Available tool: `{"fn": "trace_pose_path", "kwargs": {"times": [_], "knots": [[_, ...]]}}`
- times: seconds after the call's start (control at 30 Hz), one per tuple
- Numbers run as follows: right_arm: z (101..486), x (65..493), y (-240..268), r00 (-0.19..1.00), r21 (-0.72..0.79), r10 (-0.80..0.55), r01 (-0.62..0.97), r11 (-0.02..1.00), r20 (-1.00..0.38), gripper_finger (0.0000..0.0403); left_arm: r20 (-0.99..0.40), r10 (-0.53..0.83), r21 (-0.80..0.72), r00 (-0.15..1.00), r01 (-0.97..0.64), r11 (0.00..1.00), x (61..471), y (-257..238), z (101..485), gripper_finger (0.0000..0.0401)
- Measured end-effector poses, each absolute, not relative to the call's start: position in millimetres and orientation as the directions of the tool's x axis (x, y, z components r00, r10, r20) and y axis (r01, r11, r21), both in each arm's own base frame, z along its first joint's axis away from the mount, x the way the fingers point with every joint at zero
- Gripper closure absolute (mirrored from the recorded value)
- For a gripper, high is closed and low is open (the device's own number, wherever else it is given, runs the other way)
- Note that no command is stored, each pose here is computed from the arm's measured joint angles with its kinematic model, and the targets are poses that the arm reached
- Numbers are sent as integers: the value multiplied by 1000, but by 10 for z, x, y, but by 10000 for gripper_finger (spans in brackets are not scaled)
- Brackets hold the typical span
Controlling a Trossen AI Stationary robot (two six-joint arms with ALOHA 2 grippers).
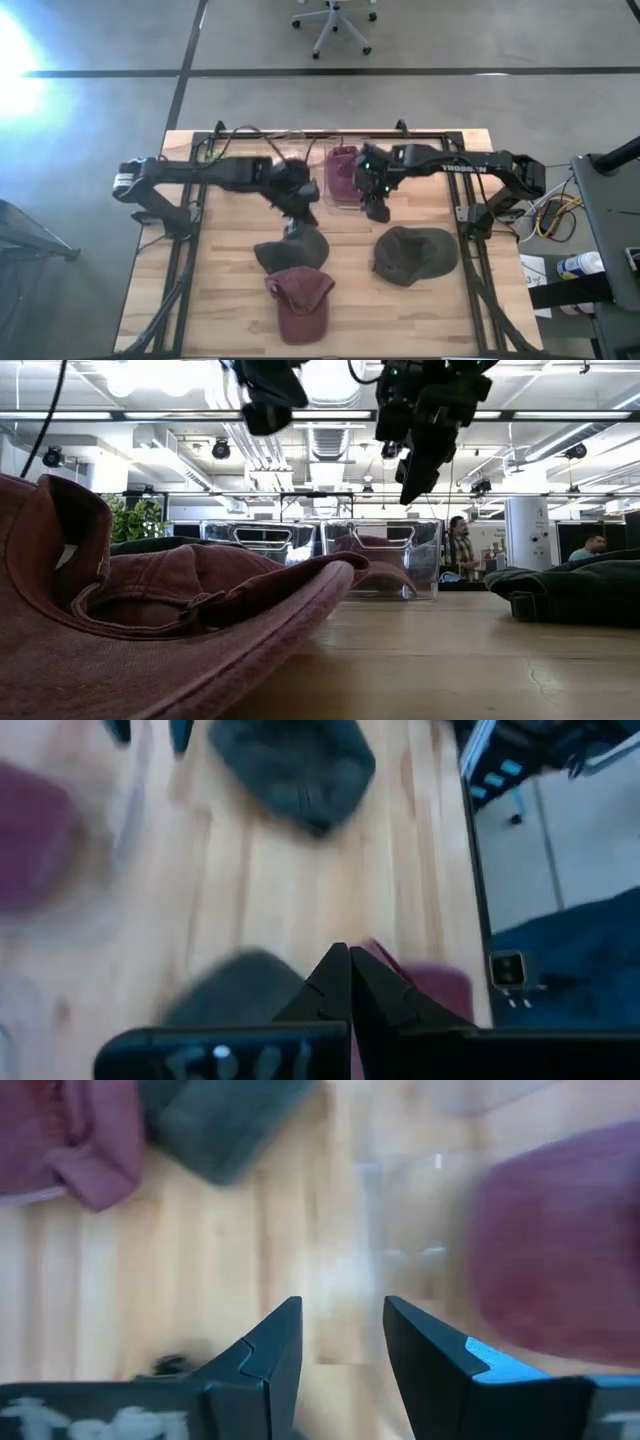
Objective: Pick & Place hat
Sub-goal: Put the red cap into the right transparent bin
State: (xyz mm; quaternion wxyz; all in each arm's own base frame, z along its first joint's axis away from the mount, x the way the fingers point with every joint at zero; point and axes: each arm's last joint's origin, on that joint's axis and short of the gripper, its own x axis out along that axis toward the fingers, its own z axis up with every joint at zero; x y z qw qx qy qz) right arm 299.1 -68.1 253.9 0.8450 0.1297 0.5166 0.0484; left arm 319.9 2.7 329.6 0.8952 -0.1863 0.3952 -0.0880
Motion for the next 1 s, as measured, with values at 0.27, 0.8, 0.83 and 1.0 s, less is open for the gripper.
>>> {"fn": "trace_pose_path", "kwargs": {"times": [0.27, 0.8, 0.83, 1.0], "knots": [[2542, 3119, -189, 468, 329, 283, 19, 944, -837, 264, -843, -226, -311, 489, -99, 945, 2948, -712, 3141, 401], [2484, 3403, 654, 588, 507, 338, 145, 849, -735, 264, -869, -337, -396, 363, -103, 912, 2244, -1881, 2325, 401], [2446, 3419, 709, 581, 518, 345, 158, 840, -737, 264, -861, -340, -403, 379, -99, 910, 2212, -1920, 2272, 401], [2274, 3481, 943, 552, 567, 376, 225, 793, -745, 264, -830, -290, -378, 477, -97, 921, 2110, -1978, 2034, 401]]}}
